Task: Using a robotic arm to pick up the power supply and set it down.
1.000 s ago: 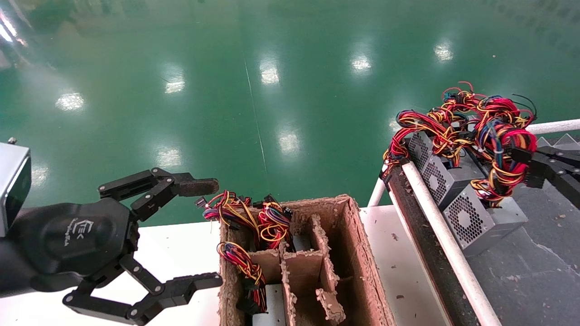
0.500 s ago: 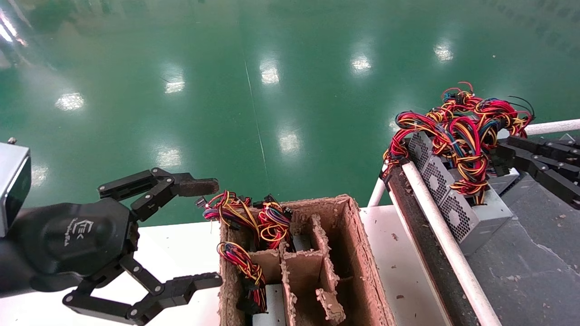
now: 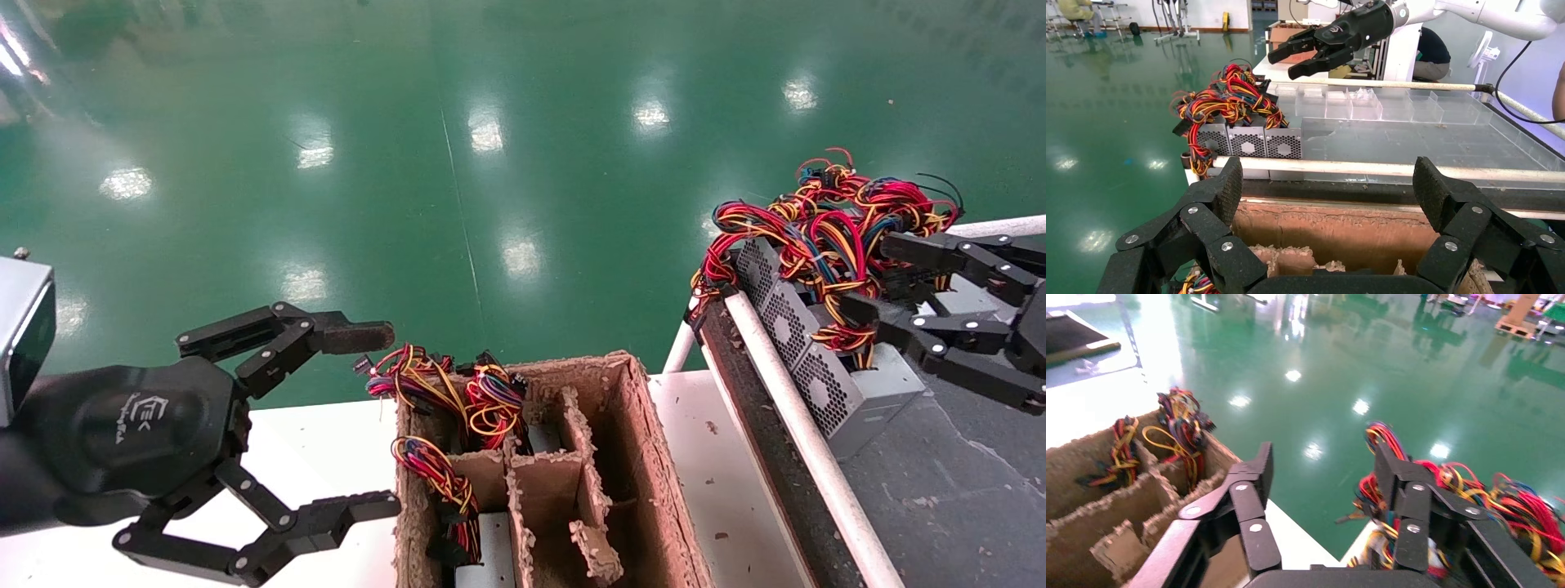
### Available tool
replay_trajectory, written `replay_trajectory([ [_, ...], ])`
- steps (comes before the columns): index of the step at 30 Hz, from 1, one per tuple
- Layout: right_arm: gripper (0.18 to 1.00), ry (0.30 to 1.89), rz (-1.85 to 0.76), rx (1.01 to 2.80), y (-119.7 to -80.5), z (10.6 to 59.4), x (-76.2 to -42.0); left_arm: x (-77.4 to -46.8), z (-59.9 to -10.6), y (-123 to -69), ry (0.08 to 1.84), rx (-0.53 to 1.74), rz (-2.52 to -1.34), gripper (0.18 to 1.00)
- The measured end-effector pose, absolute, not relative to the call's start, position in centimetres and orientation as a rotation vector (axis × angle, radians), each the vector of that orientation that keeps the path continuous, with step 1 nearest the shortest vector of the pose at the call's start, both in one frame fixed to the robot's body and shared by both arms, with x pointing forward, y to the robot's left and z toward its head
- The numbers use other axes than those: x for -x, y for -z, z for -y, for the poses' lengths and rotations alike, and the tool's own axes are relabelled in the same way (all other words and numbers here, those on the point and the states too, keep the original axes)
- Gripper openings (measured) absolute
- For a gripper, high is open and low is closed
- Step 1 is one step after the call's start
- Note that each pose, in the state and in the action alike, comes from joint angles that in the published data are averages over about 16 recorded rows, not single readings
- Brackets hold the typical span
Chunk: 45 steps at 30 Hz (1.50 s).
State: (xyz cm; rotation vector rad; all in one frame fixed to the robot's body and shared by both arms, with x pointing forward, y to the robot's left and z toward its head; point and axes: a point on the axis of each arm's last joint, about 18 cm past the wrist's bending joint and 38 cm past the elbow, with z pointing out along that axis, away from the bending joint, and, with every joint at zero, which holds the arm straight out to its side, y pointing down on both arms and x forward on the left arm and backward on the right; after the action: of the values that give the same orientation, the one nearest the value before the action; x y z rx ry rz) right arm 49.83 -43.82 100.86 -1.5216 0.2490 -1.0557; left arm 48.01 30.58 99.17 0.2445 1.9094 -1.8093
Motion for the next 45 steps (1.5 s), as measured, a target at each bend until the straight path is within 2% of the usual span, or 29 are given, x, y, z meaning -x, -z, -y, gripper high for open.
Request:
replay_trajectory([
  [12, 0.796, 0.938, -0.149, 1.537, -100.3, 40.5, -49.8, -48.0, -30.6, -99.2, 1.809, -0.244, -1.909, 1.001],
  [24, 0.958, 0.822, -0.043, 1.553, -99.9, 37.3, -49.4, -48.0, -30.6, -99.2, 1.809, -0.244, -1.909, 1.001],
  [30, 0.99, 0.765, 0.012, 1.561, -99.7, 35.7, -49.2, -48.0, -30.6, -99.2, 1.809, -0.244, -1.909, 1.001],
  [45, 1.001, 0.647, 0.13, 1.58, -99.4, 32.6, -48.4, -48.0, -30.6, -99.2, 1.809, -0.244, -1.909, 1.001],
])
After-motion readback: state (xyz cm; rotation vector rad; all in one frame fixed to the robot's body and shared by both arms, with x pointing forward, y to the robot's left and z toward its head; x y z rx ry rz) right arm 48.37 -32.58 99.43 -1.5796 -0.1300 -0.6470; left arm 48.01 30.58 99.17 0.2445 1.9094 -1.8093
